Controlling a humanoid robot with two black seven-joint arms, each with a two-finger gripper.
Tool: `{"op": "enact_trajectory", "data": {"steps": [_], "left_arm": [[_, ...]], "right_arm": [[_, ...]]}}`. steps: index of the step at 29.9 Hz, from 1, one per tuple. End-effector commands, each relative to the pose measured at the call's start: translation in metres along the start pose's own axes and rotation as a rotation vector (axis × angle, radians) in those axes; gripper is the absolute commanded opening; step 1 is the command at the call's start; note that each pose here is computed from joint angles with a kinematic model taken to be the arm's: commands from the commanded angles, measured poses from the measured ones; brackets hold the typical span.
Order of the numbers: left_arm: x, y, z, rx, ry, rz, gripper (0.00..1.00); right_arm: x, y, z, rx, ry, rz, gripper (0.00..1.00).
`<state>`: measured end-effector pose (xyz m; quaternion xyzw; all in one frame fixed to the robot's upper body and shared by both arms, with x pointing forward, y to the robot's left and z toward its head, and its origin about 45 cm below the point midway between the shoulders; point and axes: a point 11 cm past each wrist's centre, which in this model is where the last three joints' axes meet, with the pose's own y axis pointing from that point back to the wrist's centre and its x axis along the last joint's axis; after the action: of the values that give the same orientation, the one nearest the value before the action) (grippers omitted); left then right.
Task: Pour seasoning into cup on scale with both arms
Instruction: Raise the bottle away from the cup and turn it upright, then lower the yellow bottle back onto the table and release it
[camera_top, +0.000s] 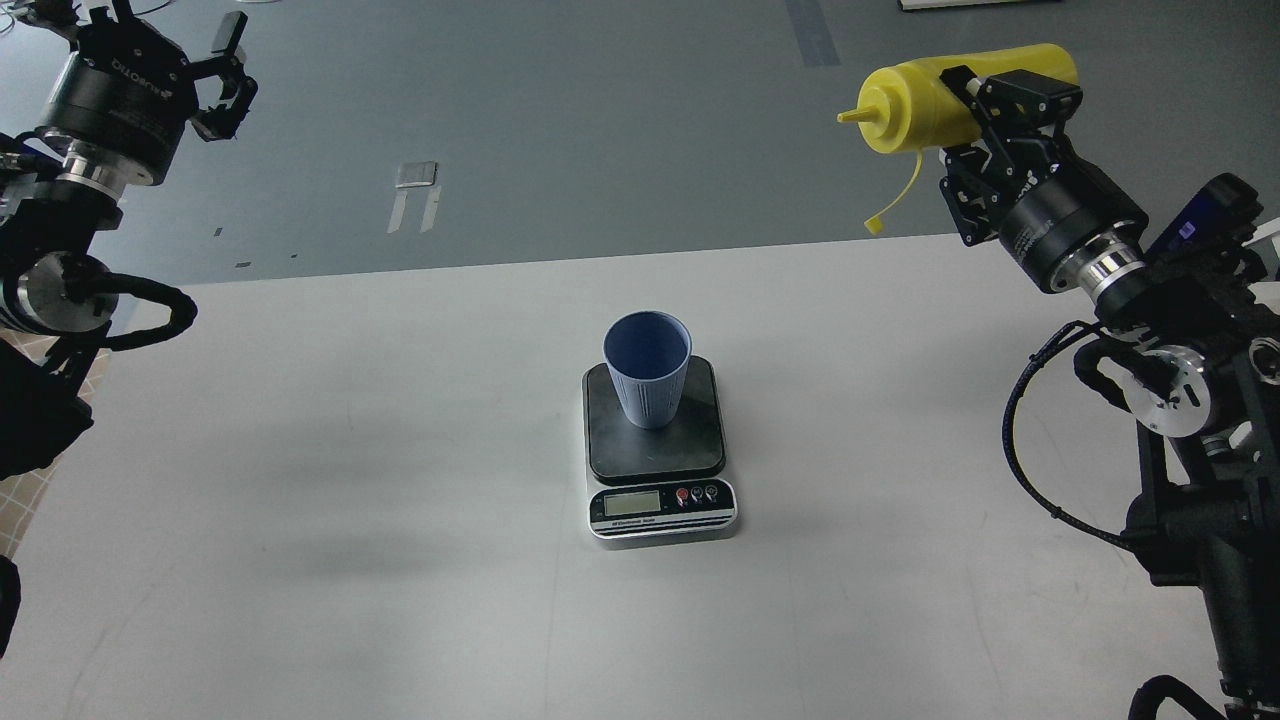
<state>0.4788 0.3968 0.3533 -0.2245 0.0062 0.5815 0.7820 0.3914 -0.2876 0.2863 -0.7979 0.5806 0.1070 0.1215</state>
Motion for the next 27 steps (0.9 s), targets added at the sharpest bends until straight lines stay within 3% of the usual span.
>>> {"op": "enact_trajectory", "data": {"steps": [1,10,14,20,27], "left_arm": [[-0.002,-0.002,0.000,0.000,0.003,-0.004,0.98],[-0.002,0.000,-0.004,0.012,0.000,-0.005,0.98],[-0.003,-0.001,-0.003,0.012,-0.002,-0.008,0.98],[-0.004,-0.001,-0.005,0.015,0.001,-0.009,0.98],[-0.011,-0.005,-0.011,0.017,0.017,-0.021,0.98]], "right_arm": [[0.024,0.008,0.005,0.051,-0.301,0.044,0.00],[0.081,0.039,0.026,0.211,-0.824,0.164,0.00],[0.104,0.061,0.055,0.247,-1.000,0.228,0.00],[0.112,0.089,0.076,0.272,-1.060,0.248,0.00],[0.103,0.091,0.096,0.241,-1.105,0.231,0.00]]}}
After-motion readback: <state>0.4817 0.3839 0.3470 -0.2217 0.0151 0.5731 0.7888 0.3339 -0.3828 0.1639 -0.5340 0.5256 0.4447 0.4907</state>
